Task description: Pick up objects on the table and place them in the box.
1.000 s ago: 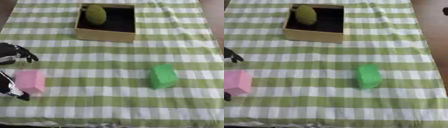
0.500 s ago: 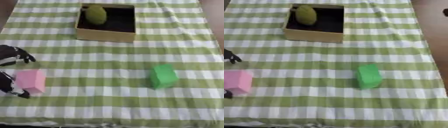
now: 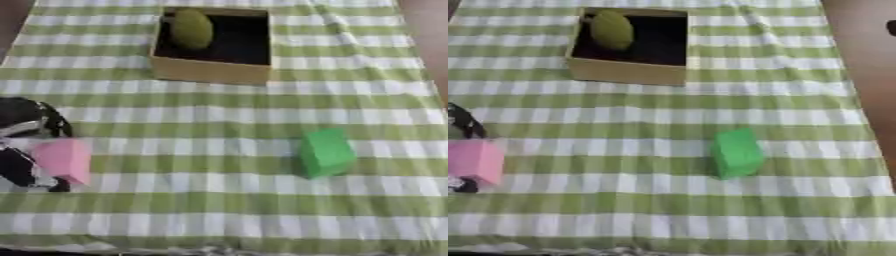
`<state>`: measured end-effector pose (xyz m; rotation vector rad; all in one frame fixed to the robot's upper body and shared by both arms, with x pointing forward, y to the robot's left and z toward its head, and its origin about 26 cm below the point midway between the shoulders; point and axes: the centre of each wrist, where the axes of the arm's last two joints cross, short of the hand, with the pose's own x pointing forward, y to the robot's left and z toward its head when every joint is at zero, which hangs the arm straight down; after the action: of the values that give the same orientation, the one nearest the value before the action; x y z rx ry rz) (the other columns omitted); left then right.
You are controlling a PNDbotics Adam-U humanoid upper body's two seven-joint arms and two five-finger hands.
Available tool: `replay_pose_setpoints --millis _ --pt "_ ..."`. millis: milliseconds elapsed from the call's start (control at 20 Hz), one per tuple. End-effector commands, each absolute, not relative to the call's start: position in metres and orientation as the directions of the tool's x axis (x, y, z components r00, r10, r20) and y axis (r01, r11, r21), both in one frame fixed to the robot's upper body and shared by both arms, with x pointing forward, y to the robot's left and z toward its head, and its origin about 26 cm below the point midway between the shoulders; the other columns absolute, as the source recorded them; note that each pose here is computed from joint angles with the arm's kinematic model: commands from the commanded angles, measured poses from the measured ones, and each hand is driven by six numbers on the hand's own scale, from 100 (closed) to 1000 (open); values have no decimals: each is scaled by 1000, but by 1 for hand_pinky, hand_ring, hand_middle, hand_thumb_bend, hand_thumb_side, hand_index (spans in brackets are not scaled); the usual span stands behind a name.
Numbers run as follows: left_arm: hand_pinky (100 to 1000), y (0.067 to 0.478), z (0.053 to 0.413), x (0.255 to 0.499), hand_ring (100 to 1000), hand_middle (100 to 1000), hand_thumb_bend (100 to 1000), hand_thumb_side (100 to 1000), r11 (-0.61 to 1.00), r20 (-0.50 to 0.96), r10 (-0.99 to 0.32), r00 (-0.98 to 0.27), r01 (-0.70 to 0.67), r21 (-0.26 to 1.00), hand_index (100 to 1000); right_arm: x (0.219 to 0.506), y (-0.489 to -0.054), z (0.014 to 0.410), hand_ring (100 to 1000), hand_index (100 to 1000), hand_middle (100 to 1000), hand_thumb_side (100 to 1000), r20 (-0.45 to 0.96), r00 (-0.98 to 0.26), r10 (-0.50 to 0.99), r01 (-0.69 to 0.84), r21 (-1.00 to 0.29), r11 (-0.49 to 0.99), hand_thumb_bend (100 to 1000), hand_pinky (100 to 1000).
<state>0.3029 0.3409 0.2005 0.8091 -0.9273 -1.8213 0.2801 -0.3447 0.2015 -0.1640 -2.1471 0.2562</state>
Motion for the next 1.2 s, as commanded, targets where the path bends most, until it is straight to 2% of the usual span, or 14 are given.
replay_pose_setpoints --millis 50,150,200,300,400,800,1000,1200 --pt "774 342 211 303 697 556 517 421 -312 -158 -915 -371 404 860 716 277 -347 209 816 846 585 581 789 -566 237 39 -261 965 100 995" --pt "761 341 213 301 682 542 475 358 -309 -160 -916 -368 393 866 701 277 -347 209 815 846 584 582 791 -565 236 43 -258 965 100 995" --pt "736 341 214 301 652 521 418 294 -308 -161 -917 -364 393 867 677 277 -347 209 815 847 584 584 792 -564 236 45 -256 966 100 996" --pt "703 342 212 300 620 507 337 220 -304 -157 -920 -359 402 864 660 277 -347 209 815 847 584 584 793 -562 235 46 -255 966 100 996" --pt "679 341 212 299 609 503 301 109 -298 -148 -922 -358 411 861 656 277 -348 209 815 847 584 585 793 -561 236 47 -254 966 100 996" --pt "647 334 224 297 589 491 182 117 -265 -111 -920 -375 390 882 645 277 -348 209 815 846 585 584 794 -559 240 52 -255 965 100 995" --pt "654 318 255 290 587 491 136 118 -242 -108 -899 -424 276 930 647 276 -350 209 815 846 585 584 792 -557 248 57 -262 963 100 995" --pt "656 302 290 290 584 486 147 104 -226 -134 -864 -485 136 965 643 276 -350 211 815 846 585 581 787 -560 257 57 -273 960 100 994"
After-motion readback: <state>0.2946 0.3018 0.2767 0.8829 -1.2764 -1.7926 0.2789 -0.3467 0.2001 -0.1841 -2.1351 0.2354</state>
